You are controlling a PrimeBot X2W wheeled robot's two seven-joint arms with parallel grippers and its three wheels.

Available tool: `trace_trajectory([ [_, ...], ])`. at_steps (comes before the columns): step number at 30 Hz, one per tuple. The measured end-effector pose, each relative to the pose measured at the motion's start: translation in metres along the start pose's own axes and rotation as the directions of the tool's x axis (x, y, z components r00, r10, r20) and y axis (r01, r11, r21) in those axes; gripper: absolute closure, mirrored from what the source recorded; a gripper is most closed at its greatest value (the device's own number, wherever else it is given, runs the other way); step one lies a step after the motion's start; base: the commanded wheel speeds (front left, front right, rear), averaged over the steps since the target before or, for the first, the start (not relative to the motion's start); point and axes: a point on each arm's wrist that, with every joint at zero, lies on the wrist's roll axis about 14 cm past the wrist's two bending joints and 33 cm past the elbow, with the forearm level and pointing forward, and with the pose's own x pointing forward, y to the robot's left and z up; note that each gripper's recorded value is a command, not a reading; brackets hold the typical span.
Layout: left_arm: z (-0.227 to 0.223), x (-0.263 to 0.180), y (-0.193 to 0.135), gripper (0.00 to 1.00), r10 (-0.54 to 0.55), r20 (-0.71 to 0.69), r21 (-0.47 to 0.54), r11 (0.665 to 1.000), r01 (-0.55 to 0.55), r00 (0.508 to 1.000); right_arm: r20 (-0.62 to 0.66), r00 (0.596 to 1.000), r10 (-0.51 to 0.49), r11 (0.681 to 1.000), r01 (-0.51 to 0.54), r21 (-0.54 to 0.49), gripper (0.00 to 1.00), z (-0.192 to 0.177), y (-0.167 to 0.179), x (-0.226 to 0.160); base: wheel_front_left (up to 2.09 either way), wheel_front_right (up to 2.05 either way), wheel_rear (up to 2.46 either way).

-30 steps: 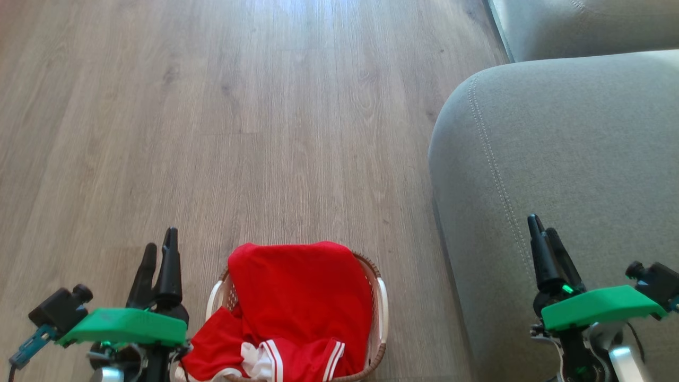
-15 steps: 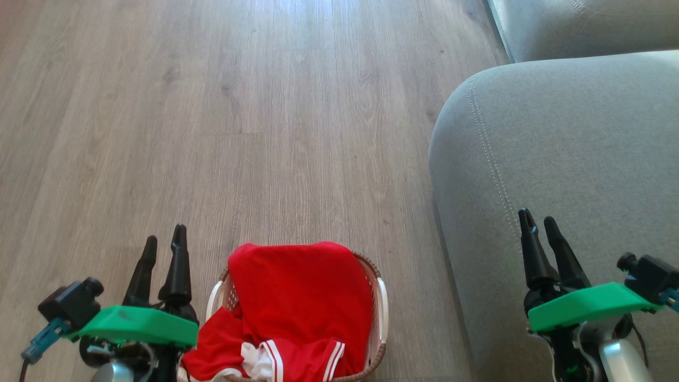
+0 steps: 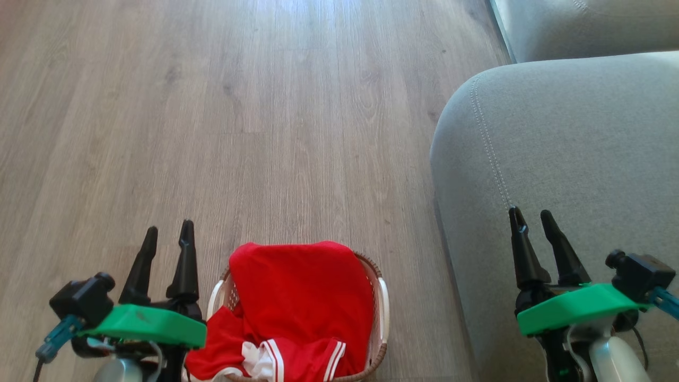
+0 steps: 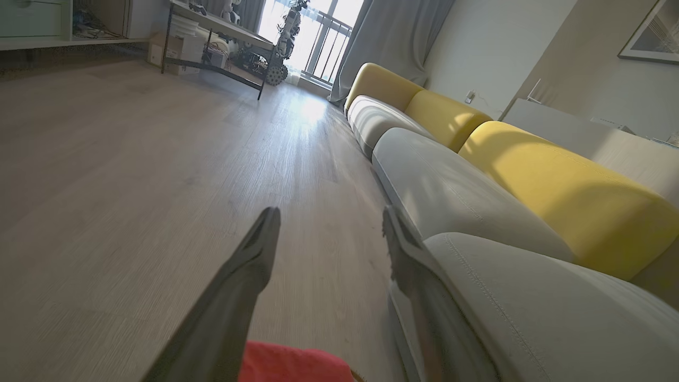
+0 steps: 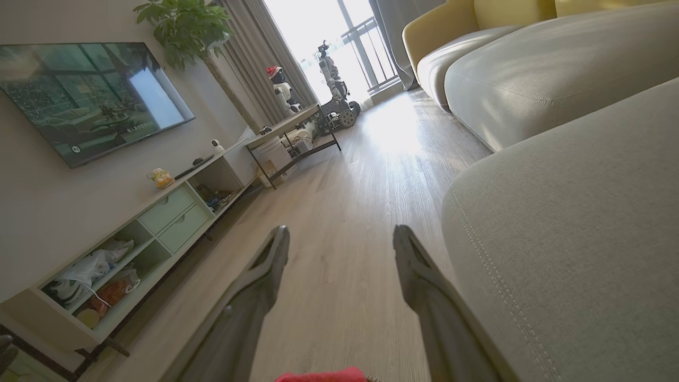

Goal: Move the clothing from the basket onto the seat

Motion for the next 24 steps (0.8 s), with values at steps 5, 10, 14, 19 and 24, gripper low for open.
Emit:
trace_trajectory([
  [5,0.003,0.0,-0.005,0.0,-0.02,0.013,0.056,0.998,0.019,1.0,0.007,1.0,0.02,0.998,-0.019,-0.055,0.0,0.002,0.005,0.001,0.0,0.0,0.0],
  [10,0.005,0.001,-0.011,0.0,-0.046,0.021,0.119,0.992,0.043,0.999,0.016,0.999,0.042,0.993,-0.04,-0.109,0.0,0.003,0.01,0.001,0.0,0.0,0.0],
  [14,0.006,0.001,-0.014,0.0,-0.06,0.026,0.167,0.984,0.055,0.998,0.026,0.998,0.06,0.987,-0.056,-0.152,0.0,0.005,0.015,0.001,0.0,0.0,0.0],
  [19,0.009,0.001,-0.017,0.0,-0.077,0.039,0.227,0.972,0.066,0.996,0.031,0.997,0.076,0.976,-0.068,-0.207,0.0,0.006,0.017,0.001,0.0,0.0,0.0],
  [24,0.011,0.001,-0.02,0.0,-0.094,0.049,0.282,0.956,0.077,0.994,0.04,0.995,0.095,0.961,-0.081,-0.263,0.0,0.007,0.021,0.001,0.0,0.0,0.0],
])
